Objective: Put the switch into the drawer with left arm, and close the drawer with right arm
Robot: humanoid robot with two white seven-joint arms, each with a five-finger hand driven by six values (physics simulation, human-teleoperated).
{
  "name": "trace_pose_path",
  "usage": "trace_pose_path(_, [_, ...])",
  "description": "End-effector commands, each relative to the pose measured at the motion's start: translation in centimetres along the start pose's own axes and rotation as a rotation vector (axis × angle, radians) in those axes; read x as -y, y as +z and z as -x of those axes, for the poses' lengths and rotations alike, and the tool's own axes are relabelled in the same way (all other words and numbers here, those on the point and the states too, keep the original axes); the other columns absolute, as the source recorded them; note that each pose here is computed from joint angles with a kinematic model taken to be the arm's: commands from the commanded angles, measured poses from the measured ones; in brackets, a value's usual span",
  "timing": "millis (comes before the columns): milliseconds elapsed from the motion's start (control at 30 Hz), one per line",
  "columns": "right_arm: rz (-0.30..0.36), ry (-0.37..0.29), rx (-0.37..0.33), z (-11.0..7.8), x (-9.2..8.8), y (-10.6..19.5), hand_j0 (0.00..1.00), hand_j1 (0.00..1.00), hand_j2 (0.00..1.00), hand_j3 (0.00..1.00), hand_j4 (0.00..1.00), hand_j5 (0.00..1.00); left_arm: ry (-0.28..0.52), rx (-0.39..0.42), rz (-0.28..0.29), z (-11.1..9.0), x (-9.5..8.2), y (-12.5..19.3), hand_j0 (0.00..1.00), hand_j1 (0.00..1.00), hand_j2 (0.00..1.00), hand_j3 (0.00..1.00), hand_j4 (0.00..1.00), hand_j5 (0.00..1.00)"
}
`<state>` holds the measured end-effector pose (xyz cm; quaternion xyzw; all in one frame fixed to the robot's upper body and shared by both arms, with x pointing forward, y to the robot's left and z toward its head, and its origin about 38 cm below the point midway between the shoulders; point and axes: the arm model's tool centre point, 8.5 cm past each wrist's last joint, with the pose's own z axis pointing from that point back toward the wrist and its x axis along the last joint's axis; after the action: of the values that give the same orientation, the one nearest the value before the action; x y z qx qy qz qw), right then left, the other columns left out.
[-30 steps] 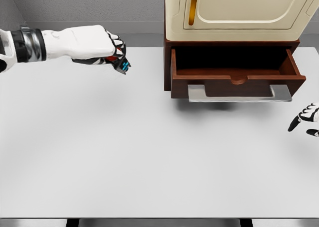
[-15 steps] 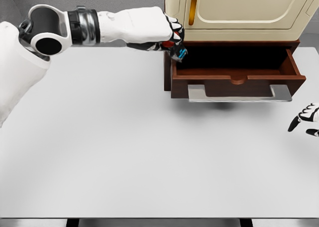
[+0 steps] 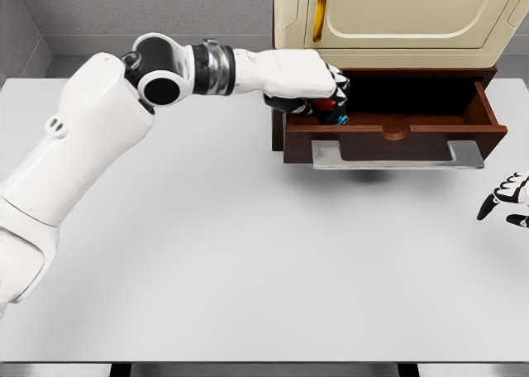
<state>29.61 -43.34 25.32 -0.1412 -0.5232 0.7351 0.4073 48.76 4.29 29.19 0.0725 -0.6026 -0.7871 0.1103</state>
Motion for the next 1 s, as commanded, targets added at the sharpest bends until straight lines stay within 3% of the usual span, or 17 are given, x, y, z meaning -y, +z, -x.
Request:
trace_pose_path(0, [0.003,-0.005,0.001,0.0,0.1,0.0,0.56,0.56,0.56,0.56,0.56,0.56,0.006,0.010,-0.012,-0.3,-0.3,-0.3,0.44,0.44,0.44,0.44,0.44,0.44])
trace_pose_path(267, [-0.002,-0.009,0.004,0.0,-0.2,-0.1,0.56,0.56,0.56,0.56,0.56,0.56,-0.025,0.047,-0.044,-1.4,-2.7,-1.7,0.44,0.44,0.44,0.44,0.44,0.44])
trace_pose_path(433, [-0.002,-0.009,0.004,0.0,-0.2,-0.1,0.56,0.56,0.56,0.56,0.56,0.56,-0.023,0.067,-0.066,-2.0,-3.3,-2.1,0.46,0.46,0.46,0.46,0.46,0.46])
trace_pose_path(467, [-0.002,-0.009,0.004,0.0,-0.2,-0.1,0.56,0.56,0.56,0.56,0.56,0.56,0.004,0.080,-0.088,-1.9,-3.5,-1.9,0.60,0.60,0.60,0.60,0.60,0.60])
trace_pose_path(533, [-0.002,-0.009,0.004,0.0,-0.2,-0.1,0.56,0.56,0.56,0.56,0.56,0.56,0.025,0.084,-0.126,-1.7,-4.2,-1.3,0.78,0.78,0.78,0.78,0.78,0.78])
trace_pose_path(567, [-0.009,-0.014,0.008,-0.1,-0.4,-0.3,0.56,0.56,0.56,0.56,0.56,0.56,0.064,0.109,-0.159,-1.8,-4.6,-1.1,0.95,0.95,0.95,0.95,0.95,0.95])
trace_pose_path(600, [-0.010,-0.015,0.009,-0.1,-0.5,-0.3,0.56,0.56,0.56,0.56,0.56,0.56,0.102,0.127,-0.193,-1.6,-4.9,-0.5,1.00,1.00,1.00,1.00,1.00,1.00])
trace_pose_path(833, [-0.010,-0.015,0.009,-0.1,-0.5,-0.3,0.56,0.56,0.56,0.56,0.56,0.56,0.138,0.137,-0.232,-1.2,-5.3,0.4,1.00,1.00,1.00,1.00,1.00,1.00])
trace_pose_path(933, [-0.016,-0.020,0.013,-0.1,-0.7,-0.4,0.57,0.57,0.57,0.57,0.57,0.57,0.145,0.140,-0.227,-1.3,-5.1,0.0,1.00,1.00,1.00,1.00,1.00,1.00])
trace_pose_path(967, [-0.016,-0.020,0.013,-0.1,-0.7,-0.4,0.57,0.57,0.57,0.57,0.57,0.57,0.166,0.114,-0.216,-0.4,-4.5,0.0,1.00,1.00,1.00,1.00,1.00,1.00])
